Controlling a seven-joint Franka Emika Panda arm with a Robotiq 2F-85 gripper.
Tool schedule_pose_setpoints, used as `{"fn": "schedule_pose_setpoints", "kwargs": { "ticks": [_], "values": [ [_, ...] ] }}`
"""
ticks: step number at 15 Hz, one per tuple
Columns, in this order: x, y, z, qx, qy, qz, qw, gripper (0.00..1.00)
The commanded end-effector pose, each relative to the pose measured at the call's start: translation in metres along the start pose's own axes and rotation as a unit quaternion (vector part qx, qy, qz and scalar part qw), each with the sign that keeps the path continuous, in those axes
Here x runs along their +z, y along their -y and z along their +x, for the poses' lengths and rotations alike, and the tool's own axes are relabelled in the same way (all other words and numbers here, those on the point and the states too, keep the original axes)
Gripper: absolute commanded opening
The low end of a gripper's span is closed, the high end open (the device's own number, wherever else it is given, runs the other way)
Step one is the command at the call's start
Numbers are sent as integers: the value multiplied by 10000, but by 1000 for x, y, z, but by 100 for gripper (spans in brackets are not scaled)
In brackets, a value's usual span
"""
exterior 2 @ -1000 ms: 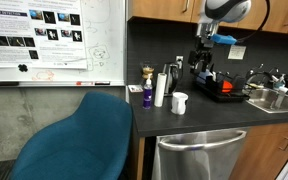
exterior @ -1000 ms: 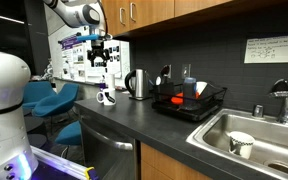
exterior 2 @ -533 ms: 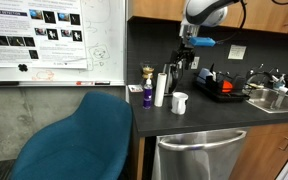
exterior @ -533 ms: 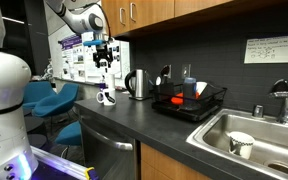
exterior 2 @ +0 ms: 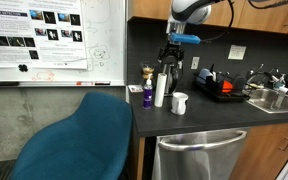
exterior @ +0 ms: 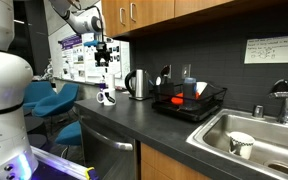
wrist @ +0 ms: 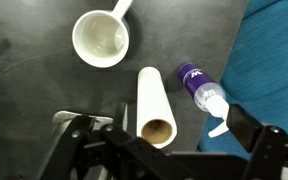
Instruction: Bring the purple bottle closer to the sink
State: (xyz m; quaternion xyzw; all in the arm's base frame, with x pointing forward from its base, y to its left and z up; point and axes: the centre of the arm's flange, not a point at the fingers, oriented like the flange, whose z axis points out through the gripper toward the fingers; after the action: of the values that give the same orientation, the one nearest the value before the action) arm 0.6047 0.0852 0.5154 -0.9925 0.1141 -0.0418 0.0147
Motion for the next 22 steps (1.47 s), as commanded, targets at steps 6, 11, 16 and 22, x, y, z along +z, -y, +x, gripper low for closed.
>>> {"fn": "schedule_pose_setpoints", "kwargs": {
  "ticks": [6,11,16,22],
  "values": [
    [-11,47,3,1306,-26,69,9914,100],
    [-1,68,17,2518,-75,-71,9677,100],
    [9,90,31,3542,-191,-71,9350,100],
    [34,113,32,4380,-237,-332,8981,100]
  ]
}}
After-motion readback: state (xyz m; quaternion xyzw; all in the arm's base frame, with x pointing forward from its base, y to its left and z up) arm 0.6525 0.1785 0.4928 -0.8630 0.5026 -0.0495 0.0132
